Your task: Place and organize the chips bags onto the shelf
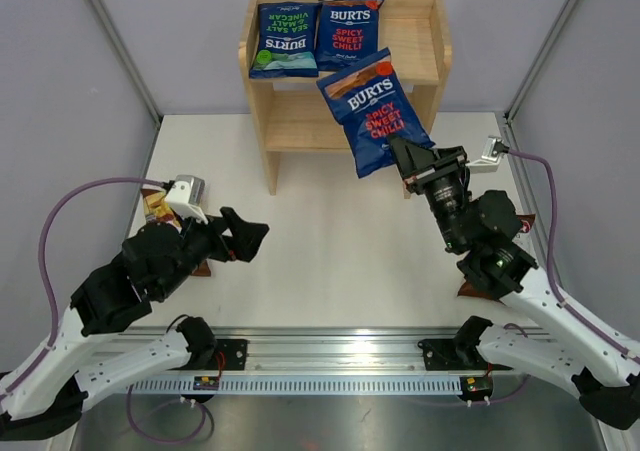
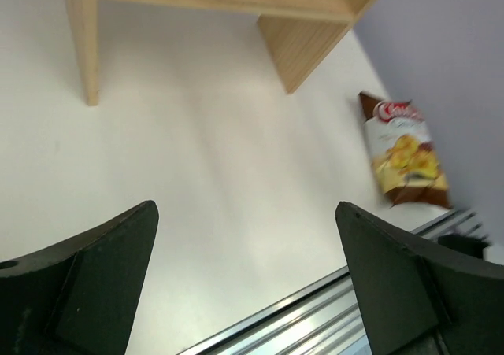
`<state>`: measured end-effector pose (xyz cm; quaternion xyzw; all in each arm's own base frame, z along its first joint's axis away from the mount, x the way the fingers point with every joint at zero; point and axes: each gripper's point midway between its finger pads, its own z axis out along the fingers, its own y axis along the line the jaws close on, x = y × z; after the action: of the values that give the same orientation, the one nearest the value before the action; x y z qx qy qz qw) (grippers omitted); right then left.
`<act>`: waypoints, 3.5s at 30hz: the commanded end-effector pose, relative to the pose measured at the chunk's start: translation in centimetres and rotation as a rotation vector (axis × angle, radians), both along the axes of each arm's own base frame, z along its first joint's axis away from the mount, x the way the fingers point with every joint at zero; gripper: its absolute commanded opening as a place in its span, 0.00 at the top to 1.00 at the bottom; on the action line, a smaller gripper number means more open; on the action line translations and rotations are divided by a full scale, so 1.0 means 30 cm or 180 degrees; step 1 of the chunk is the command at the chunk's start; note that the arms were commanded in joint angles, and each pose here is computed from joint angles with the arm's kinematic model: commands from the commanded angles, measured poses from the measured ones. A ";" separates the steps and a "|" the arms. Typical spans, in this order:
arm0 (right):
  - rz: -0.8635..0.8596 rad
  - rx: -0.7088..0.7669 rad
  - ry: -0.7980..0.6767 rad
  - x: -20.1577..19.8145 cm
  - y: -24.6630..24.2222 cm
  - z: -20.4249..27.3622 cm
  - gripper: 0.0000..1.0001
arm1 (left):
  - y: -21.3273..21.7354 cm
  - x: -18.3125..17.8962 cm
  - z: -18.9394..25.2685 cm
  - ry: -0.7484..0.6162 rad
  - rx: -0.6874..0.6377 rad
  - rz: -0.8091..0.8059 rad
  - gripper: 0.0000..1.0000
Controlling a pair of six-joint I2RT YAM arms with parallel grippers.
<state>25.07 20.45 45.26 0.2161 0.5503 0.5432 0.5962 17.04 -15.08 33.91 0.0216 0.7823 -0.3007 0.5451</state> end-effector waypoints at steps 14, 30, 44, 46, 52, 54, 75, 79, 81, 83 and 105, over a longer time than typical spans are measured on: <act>-0.0911 0.1144 0.0224 0.389 -0.163 0.304 1.00 | 0.122 -0.084 -0.242 -0.0085 0.0534 -0.0161 0.01; -0.1325 0.1113 0.0742 0.605 -0.219 0.198 1.00 | 0.166 -0.106 -0.229 -0.0204 0.0237 -0.0041 0.01; -0.1417 0.0748 0.0870 0.669 -0.195 0.141 1.00 | 0.168 -0.119 -0.220 -0.0248 0.0171 -0.0090 0.01; -0.1394 0.0747 0.0893 0.671 -0.187 0.128 1.00 | 0.170 -0.123 -0.217 -0.0263 0.0151 -0.0098 0.01; -0.1323 0.0746 0.1018 0.681 -0.166 0.071 1.00 | 0.170 -0.123 -0.218 -0.0259 0.0151 -0.0103 0.01; -0.1253 0.0782 0.1051 0.689 -0.150 0.060 1.00 | 0.170 -0.124 -0.217 -0.0262 0.0147 -0.0102 0.01; -0.1511 0.0839 0.1205 0.679 -0.201 0.014 0.99 | 0.180 -0.133 -0.206 -0.0304 0.0074 -0.0106 0.01; -0.1523 0.0784 0.1184 0.696 -0.194 0.031 0.93 | 0.181 -0.134 -0.207 -0.0305 0.0066 -0.0105 0.01; -0.1520 0.0733 0.1213 0.703 -0.187 0.019 0.90 | 0.181 -0.135 -0.206 -0.0309 0.0066 -0.0110 0.01; -0.1537 0.0705 0.1197 0.703 -0.192 0.024 0.85 | 0.179 -0.136 -0.204 -0.0314 0.0064 -0.0125 0.01; -0.1502 0.0244 0.1650 0.623 -0.200 -0.040 0.38 | 0.179 -0.141 -0.201 -0.0331 0.0041 -0.0149 0.01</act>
<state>44.65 15.07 46.63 0.4897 0.5538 0.3906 0.5485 12.59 -9.49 26.78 0.0663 0.7704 -0.2917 0.5630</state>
